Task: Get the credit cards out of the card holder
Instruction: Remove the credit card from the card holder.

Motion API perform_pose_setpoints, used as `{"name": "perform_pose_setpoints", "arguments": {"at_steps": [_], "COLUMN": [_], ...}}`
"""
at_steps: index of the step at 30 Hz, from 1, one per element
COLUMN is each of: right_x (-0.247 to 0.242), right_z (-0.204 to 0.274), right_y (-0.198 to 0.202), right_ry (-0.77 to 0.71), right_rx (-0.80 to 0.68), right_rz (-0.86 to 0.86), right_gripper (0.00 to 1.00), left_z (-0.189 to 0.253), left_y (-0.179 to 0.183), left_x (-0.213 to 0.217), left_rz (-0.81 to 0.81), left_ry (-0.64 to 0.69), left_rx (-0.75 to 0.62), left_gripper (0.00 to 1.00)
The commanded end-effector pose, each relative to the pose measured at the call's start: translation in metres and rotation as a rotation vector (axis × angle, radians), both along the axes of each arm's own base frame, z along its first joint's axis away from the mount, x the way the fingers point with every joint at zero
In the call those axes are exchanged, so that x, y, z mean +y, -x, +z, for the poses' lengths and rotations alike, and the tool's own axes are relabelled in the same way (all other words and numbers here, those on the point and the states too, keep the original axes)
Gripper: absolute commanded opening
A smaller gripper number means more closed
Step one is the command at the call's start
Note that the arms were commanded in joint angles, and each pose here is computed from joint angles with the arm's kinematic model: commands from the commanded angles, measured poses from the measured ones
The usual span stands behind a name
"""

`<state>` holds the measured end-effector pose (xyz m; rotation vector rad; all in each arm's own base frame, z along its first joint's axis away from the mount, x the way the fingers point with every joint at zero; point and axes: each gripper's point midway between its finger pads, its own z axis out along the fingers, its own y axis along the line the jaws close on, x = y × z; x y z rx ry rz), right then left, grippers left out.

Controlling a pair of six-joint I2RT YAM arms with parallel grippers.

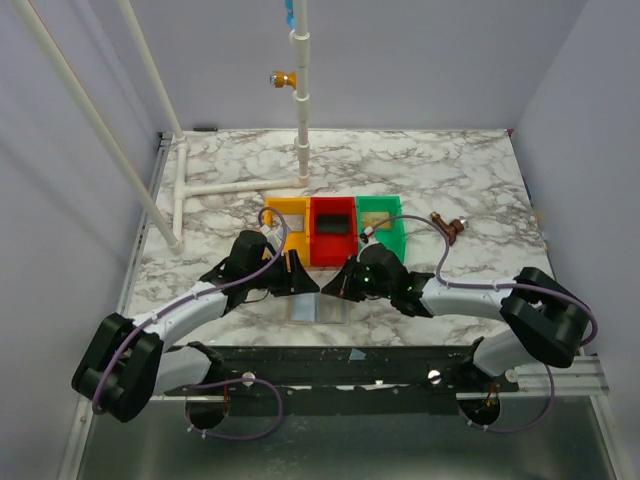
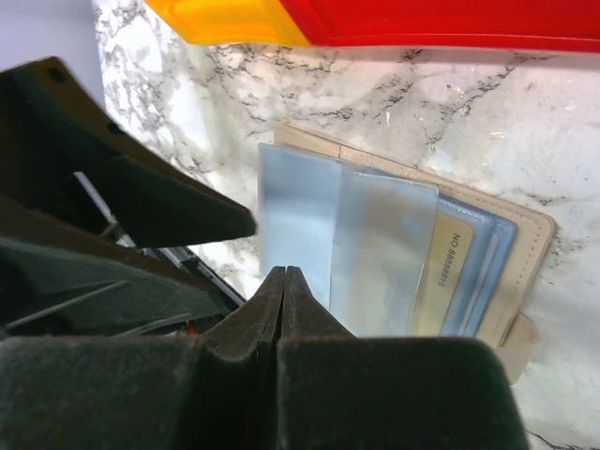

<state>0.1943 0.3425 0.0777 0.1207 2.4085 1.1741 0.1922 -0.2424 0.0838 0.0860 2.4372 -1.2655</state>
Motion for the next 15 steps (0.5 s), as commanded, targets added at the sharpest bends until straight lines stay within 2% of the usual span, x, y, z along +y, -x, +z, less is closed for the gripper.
{"name": "perform_pose_setpoints", "arguments": {"at_steps": [1,3,5,9,15], "right_x": [-0.011,-0.019,-0.027,-0.032,-0.033], "right_z": [-0.012,-0.014,-0.02,-0.033,-0.04], "right_y": [-0.01,-0.013,-0.016,-0.013,-0.012], "right_ry": [0.106,0.143,0.185,0.229,0.235], "right_rx": [0.011,-0.001,-0.01,0.027,0.038], "right_rz": [-0.047,-0.074,-0.103,-0.108,-0.11], "right_gripper": [0.01,0.01,0.06,0.15,0.2], "left_z": [0.007,0.003,0.003,0.006,-0.005], "left_y": [-0.011,-0.009,-0.004,0.003,0.009], "left_x": [0.019,0.021,0.016,-0.007,-0.035], "left_rz": [0.052,0.039,0.016,-0.039,-0.097], "left_ry": [-0.13,-0.186,-0.19,-0.137,-0.046], "left_rx": [-0.076,-0.083,-0.088,-0.073,-0.008], "left_gripper": [0.5,0.5,0.47,0.4,0.3]}}
